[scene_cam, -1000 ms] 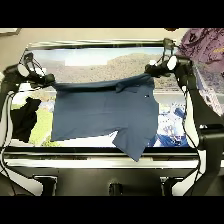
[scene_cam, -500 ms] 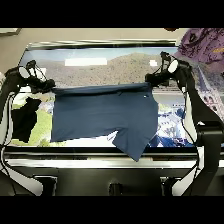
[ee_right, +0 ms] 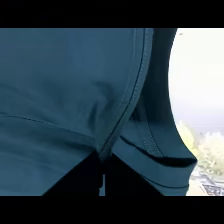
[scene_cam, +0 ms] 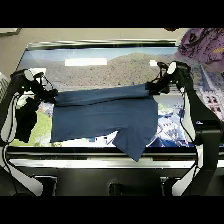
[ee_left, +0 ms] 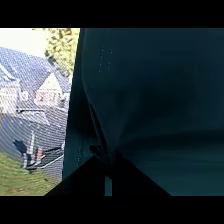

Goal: Fold the clothes and pants, and hang the long-sleeved shirts on hangers.

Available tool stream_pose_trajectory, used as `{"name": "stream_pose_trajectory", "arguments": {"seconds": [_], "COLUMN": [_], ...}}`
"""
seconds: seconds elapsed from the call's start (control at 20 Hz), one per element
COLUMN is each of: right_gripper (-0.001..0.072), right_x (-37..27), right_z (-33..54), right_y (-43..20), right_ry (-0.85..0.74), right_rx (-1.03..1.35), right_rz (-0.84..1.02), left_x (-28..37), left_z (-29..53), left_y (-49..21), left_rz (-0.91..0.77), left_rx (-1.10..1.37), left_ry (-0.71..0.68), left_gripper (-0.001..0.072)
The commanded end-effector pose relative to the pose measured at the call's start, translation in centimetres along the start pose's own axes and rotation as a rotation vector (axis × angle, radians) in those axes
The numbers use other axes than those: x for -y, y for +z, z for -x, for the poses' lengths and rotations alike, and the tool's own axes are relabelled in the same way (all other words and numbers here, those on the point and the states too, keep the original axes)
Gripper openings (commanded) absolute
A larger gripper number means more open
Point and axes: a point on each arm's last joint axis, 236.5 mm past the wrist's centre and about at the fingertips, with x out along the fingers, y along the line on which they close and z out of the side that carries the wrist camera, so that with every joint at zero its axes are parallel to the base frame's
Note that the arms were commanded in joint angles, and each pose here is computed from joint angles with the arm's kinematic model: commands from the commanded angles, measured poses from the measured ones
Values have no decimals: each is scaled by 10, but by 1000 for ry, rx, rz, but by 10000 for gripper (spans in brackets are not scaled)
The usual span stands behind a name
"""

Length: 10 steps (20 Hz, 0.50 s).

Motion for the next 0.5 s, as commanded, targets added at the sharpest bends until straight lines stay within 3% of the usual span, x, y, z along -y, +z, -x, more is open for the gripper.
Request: {"name": "stream_pose_trajectory", "arguments": {"seconds": [0.0, 0.15, 0.2, 0.25, 0.35, 0.4, 0.45], "right_gripper": [26, 27, 37, 96, 336, 404, 426], "right_x": [4, 4, 3, 0, -10, -18, -26], "right_z": [-12, -17, -19, -19, -17, -12, -4], "right_y": [-10, -10, -10, -10, -11, -11, -10], "right_ry": [-4, -2, 5, 16, 56, 93, 119], "right_rx": [-54, -53, -57, -58, -60, -58, -47], "right_rz": [-3, -6, -8, -11, -20, -25, -10], "left_x": [-1, -2, -2, -2, -7, -13, -25], "left_z": [-16, -24, -25, -24, -20, -14, -3], "left_y": [-9, -11, -10, -9, -8, -7, -7], "left_rz": [0, 3, 4, 5, 11, 12, 11], "left_rx": [-57, -72, -68, -66, -62, -58, -52], "left_ry": [8, 10, 9, 9, 18, 34, 73], "left_gripper": [19, 53, 177, 295, 587, 691, 691]}}
